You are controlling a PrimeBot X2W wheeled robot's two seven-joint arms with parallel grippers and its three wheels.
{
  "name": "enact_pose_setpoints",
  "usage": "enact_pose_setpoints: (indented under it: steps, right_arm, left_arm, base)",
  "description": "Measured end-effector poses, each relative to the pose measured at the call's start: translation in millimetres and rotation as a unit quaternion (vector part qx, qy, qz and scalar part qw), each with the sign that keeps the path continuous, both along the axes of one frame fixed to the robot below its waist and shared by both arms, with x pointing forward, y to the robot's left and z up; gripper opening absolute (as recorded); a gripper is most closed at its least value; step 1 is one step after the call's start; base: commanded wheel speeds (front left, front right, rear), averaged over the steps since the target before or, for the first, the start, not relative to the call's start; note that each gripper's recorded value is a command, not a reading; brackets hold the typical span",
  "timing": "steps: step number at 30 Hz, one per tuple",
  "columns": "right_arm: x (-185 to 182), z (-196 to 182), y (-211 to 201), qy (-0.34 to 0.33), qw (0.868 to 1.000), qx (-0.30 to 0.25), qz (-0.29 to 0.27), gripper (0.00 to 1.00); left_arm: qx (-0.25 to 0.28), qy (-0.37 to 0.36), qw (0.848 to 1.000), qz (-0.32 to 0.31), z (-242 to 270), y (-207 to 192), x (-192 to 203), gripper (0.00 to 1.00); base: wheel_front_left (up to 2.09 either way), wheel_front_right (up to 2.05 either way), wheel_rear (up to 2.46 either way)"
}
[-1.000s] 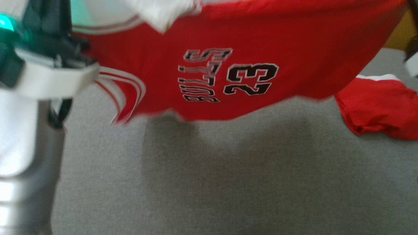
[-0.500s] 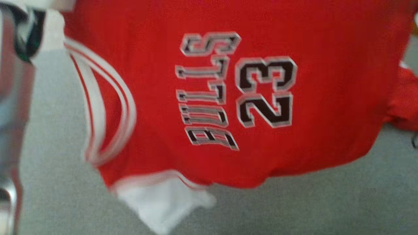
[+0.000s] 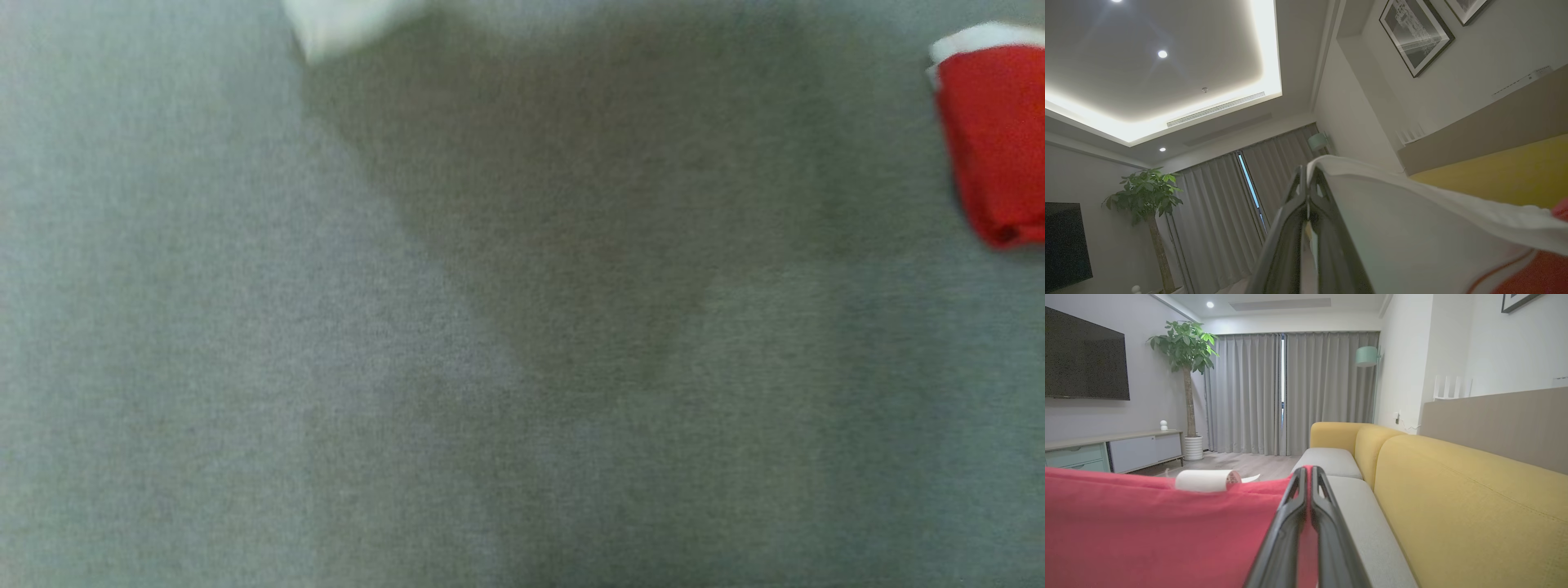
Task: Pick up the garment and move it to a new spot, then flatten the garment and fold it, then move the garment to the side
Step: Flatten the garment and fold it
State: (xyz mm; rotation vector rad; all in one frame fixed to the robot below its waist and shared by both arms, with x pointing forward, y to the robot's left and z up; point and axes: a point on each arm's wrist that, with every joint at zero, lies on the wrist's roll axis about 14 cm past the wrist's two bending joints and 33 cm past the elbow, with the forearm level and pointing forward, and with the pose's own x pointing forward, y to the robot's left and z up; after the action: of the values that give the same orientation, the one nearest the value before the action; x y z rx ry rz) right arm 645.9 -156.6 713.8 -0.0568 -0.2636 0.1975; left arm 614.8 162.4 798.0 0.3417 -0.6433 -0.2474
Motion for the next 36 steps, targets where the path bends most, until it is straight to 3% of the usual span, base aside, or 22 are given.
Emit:
enact_pose_setpoints:
  steps: [4, 9, 14, 21, 29, 36]
  right_arm:
    - [27.6, -38.6, 1.1, 0.019, 1.000, -0.010, -0.005, 0.00]
    - [51.3, -117.2, -1.5, 0.087, 0.996, -0.006, -0.011, 0.00]
    - [45.4, -172.9, -1.6, 0.131, 0.991, 0.015, -0.013, 0.00]
    - [-11.9, -215.3, -20.8, 0.185, 0.982, 0.037, -0.028, 0.00]
    - [-96.5, -234.7, -37.5, 0.234, 0.971, 0.044, -0.026, 0.00]
    - [-175.1, -253.5, -53.6, 0.271, 0.961, 0.035, -0.029, 0.00]
  left_arm:
    - [-0.006, 0.018, 1.000, -0.014, -30.5, -5.8, 17.2, 0.00]
    - [-0.013, 0.094, 0.995, -0.022, -114.6, -2.8, 30.9, 0.00]
    - [-0.038, 0.166, 0.985, -0.027, -182.2, 5.3, 8.1, 0.00]
    - [-0.079, 0.216, 0.972, -0.041, -222.5, 4.9, -66.3, 0.00]
    - [-0.115, 0.305, 0.945, -0.035, -285.6, 2.6, -172.3, 0.00]
    - [-0.157, 0.355, 0.921, -0.023, -318.7, -7.2, -237.6, 0.00]
  base:
    - [0.00, 0.00, 0.00]
    - [0.00, 0.00, 0.00]
    - [0.00, 0.00, 0.00]
    - [0.00, 0.00, 0.00]
    - [0.00, 0.00, 0.00]
    - [0.00, 0.00, 0.00]
